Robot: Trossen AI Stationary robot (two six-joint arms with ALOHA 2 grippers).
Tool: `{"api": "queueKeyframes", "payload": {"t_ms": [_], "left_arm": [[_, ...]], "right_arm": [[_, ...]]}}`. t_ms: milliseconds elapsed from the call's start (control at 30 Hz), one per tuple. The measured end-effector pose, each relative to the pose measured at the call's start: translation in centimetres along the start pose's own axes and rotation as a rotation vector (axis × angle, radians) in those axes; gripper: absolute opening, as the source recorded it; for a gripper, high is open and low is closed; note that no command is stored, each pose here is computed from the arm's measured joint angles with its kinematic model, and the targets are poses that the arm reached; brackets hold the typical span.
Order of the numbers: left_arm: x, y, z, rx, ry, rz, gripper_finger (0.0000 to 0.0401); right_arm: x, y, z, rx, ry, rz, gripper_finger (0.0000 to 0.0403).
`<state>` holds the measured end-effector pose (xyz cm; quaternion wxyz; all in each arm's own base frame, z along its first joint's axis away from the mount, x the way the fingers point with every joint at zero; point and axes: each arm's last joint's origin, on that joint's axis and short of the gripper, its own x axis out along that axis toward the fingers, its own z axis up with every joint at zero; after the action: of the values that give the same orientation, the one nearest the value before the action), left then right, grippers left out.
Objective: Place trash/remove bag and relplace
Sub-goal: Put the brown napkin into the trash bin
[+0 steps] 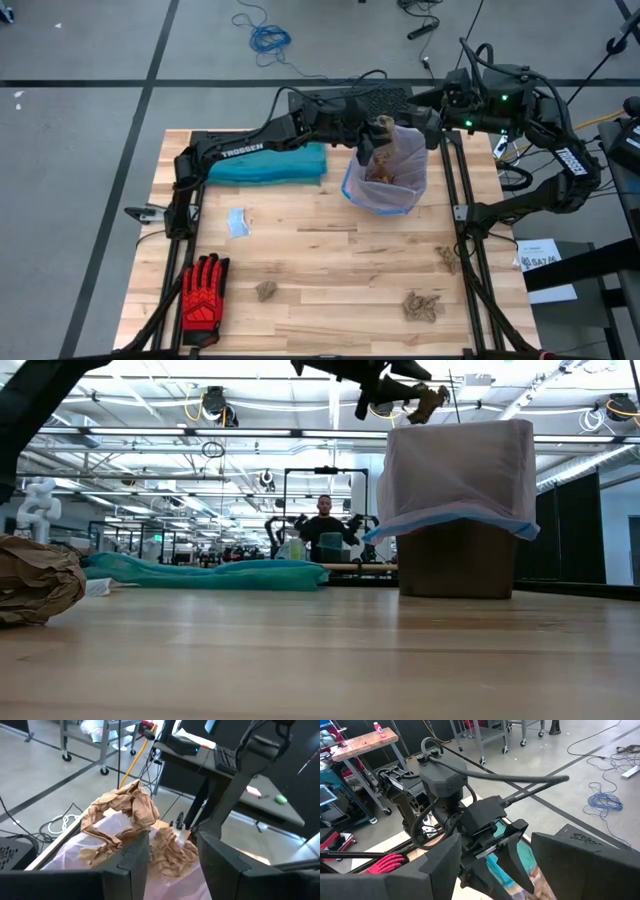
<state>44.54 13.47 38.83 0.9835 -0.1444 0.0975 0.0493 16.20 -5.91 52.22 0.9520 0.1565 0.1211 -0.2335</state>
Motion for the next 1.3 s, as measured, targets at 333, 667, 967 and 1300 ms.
{"api": "queueKeyframes", "payload": {"t_ms": [333,667,967,1300], "left_arm": [[-0.2,0.4,-1.7,0.078,0.171,0.031,0.0162],[-4.7,0.4,1.7,0.076,0.139,0.044,0.0162],[-13.0,0.8,4.7,0.113,0.2,0.134,0.0075],[-16.4,1.6,3.4,0.076,0.323,0.192,0.0002]], "right_arm": [[0.0,0.0,0.0,-0.006,0.001,0.001,0.0233],[-0.5,0.7,-0.5,-0.099,0.094,0.289,0.0233],[-0.7,1.6,-4.6,-0.101,0.493,0.305,0.0139],[-1.1,3.4,-9.9,-0.117,0.731,0.213,0.0003]]}}
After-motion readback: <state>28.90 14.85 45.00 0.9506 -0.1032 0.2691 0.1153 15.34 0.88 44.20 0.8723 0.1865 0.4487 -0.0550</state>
